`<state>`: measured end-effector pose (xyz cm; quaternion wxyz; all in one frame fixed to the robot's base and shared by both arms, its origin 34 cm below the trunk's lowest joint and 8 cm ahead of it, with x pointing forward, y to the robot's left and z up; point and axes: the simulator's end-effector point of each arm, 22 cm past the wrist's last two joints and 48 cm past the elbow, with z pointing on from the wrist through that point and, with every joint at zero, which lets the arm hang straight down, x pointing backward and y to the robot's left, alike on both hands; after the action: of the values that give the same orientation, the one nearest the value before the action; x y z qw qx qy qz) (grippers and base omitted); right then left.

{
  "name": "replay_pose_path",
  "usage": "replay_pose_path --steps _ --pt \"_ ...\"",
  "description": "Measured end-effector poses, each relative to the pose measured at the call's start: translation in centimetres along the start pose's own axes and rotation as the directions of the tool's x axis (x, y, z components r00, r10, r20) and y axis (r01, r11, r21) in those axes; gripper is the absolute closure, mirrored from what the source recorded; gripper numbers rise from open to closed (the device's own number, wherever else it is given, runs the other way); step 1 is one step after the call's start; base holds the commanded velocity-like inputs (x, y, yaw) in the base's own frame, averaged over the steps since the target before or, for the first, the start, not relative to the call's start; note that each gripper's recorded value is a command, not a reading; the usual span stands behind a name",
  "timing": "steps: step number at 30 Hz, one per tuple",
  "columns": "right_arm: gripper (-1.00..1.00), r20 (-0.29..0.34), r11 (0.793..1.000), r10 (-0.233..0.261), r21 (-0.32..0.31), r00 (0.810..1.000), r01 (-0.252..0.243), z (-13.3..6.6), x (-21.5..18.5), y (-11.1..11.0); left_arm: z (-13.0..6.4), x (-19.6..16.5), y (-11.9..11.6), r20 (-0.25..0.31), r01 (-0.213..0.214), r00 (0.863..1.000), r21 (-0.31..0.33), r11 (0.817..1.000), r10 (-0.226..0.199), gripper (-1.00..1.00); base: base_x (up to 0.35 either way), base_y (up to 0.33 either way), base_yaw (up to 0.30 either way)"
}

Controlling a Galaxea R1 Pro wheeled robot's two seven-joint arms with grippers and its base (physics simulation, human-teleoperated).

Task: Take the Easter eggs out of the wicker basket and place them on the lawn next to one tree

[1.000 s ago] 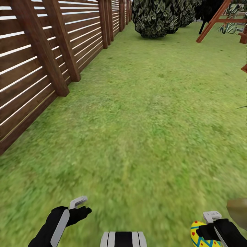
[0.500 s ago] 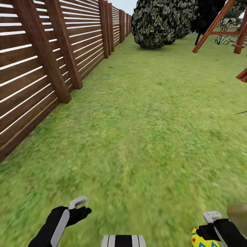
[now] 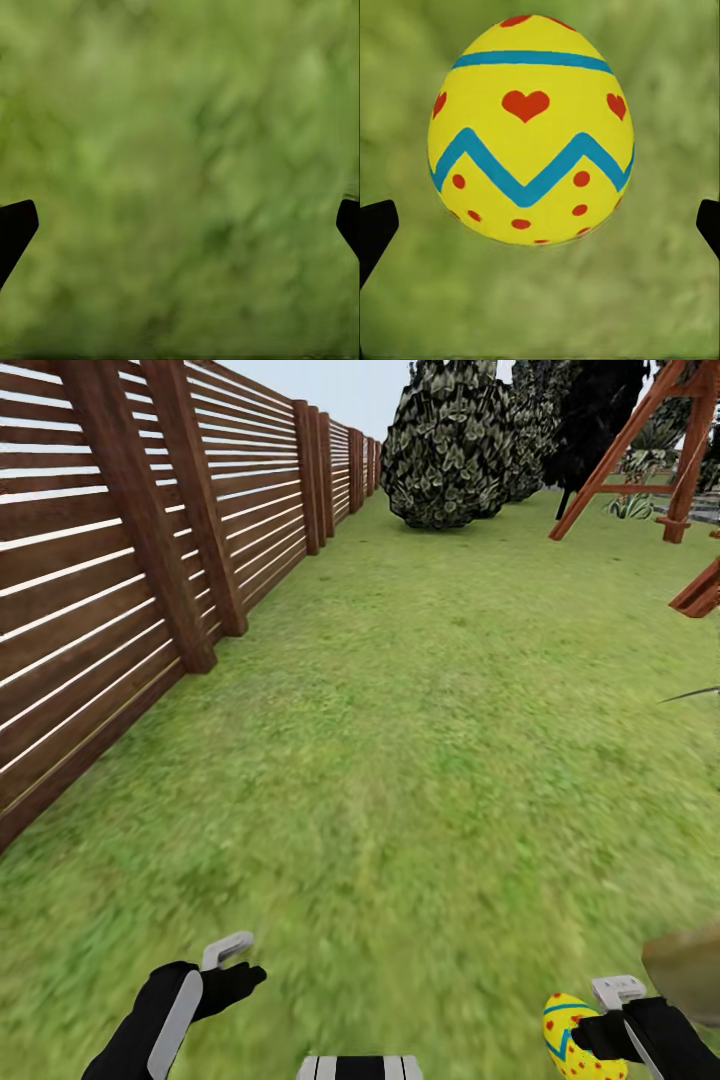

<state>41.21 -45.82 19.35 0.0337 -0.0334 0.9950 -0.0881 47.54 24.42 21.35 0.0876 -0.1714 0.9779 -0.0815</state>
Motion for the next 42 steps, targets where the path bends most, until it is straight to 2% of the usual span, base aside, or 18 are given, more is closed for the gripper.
replay_pose_path --steps 20,42 --pt "-1.00 0.081 1.000 0.014 0.004 0.997 -0.015 -2.8 -2.5 -0.6 -2.9 -2.4 -1.6 0.074 -0.012 0.997 0.031 0.999 0.009 -1.00 -0.324 -0.037 0.000" --pt "-1.00 0.168 0.999 0.029 0.009 0.985 -0.031 -6.0 -5.0 -1.4 -6.5 -4.9 -2.9 0.159 -0.025 0.987 0.060 0.998 0.015 -1.00 -0.019 -0.021 0.000"
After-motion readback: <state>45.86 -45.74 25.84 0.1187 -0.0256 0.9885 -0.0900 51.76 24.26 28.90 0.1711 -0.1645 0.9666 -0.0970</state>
